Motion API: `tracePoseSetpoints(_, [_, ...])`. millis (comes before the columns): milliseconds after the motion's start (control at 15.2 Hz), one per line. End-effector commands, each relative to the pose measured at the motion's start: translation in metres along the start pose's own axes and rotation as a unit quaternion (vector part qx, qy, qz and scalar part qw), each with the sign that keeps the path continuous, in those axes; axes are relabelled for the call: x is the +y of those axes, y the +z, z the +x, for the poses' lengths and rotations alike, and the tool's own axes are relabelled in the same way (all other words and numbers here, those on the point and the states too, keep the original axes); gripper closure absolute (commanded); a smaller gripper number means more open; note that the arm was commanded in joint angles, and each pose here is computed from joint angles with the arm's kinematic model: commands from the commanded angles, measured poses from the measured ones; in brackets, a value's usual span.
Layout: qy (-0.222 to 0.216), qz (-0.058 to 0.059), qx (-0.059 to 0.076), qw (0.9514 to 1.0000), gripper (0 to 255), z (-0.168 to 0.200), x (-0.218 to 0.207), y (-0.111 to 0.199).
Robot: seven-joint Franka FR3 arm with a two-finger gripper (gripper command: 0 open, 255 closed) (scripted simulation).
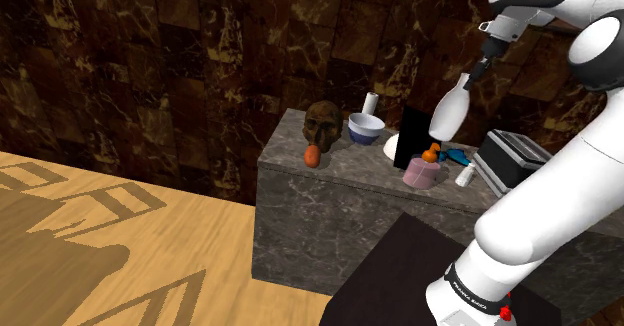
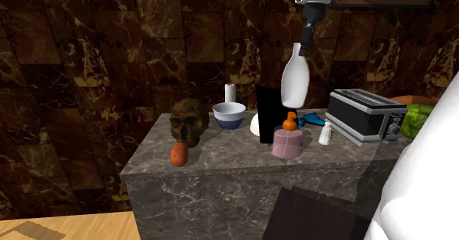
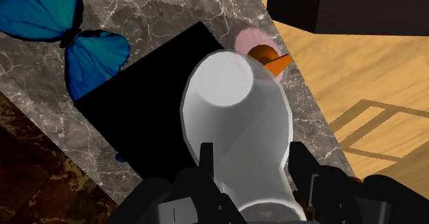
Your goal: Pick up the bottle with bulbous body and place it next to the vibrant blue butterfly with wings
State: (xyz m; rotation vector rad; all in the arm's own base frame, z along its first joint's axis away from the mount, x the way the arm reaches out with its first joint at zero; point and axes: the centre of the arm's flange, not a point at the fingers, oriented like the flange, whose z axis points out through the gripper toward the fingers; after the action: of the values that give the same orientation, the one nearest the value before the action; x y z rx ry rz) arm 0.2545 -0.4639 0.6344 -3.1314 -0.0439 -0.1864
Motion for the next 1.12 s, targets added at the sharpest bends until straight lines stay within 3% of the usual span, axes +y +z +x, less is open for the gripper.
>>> tracePoseSetpoints(0, [-0.001,0.0,0.0,1.0,255,-0.022,0.014,0.008])
tracePoseSetpoints(1056, [-0.001,0.0,0.0,1.0,255,-0.202,0.103,0.072])
